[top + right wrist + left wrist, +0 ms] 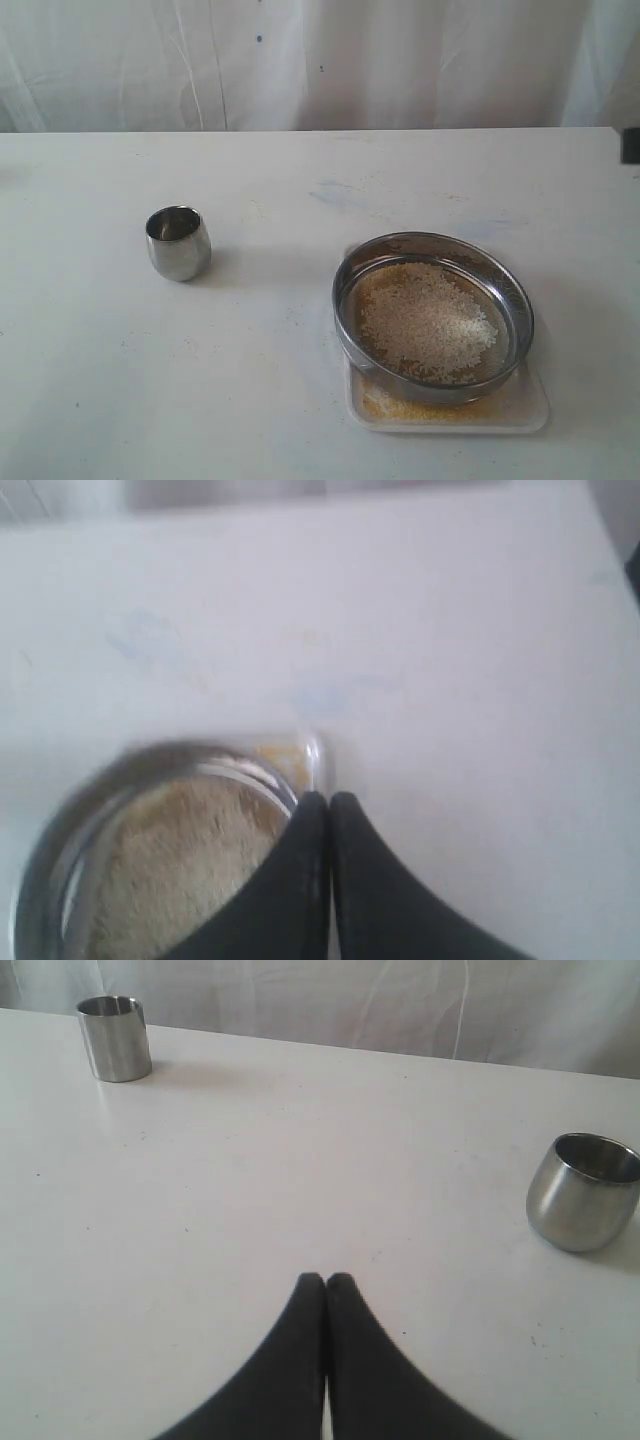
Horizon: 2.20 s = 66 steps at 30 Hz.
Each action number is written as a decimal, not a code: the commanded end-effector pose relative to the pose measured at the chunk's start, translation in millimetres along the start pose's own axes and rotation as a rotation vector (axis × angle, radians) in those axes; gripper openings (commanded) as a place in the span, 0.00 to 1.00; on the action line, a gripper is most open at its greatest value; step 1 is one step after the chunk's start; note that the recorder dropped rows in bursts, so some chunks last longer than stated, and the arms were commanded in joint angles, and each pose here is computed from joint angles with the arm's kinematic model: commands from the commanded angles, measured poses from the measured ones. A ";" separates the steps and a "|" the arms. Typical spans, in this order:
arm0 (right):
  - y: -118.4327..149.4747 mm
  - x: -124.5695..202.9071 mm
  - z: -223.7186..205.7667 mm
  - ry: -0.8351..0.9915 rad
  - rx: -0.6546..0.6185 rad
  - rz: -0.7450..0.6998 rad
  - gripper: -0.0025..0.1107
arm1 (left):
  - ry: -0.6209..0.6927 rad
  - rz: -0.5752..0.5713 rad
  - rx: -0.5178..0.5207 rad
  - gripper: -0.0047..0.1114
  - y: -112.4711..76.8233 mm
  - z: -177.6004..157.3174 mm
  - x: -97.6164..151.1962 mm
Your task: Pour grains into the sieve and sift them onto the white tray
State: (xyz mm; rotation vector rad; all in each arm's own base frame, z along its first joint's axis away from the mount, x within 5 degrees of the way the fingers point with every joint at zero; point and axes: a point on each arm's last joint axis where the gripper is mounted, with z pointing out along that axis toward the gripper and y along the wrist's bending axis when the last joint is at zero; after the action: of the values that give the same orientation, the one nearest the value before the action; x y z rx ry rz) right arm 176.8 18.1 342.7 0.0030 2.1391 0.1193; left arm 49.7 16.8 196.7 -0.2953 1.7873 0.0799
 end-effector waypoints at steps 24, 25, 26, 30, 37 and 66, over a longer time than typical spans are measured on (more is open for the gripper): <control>-11.8 93.0 -148.7 -0.845 0.034 -0.214 0.02 | -0.009 0.003 0.000 0.04 0.1 -0.2 -0.2; -11.9 93.5 -148.1 -0.838 0.034 -0.214 0.02 | -0.009 0.003 0.000 0.04 0.1 -0.2 -0.2; -12.1 94.5 -147.0 -0.820 0.035 -0.214 0.02 | -0.009 0.003 0.000 0.04 0.1 -0.2 -0.2; -13.8 104.0 -123.0 -0.825 0.068 -0.206 0.02 | -0.009 0.003 0.000 0.04 0.1 -0.2 -0.2; -24.1 144.7 -62.6 -0.729 0.168 -0.114 0.02 | -0.008 0.003 0.000 0.04 0.1 -0.2 -0.1; -34.8 200.9 -20.1 -0.312 0.195 -0.027 0.02 | 0.017 -0.005 -0.005 0.04 0.7 -0.2 2.1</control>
State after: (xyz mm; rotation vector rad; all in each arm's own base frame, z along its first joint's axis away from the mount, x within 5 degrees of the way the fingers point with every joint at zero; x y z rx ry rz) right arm 53.1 -8.0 182.4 0.0946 1.8301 -0.0974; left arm 49.7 16.8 196.7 -0.2953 1.7873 0.0799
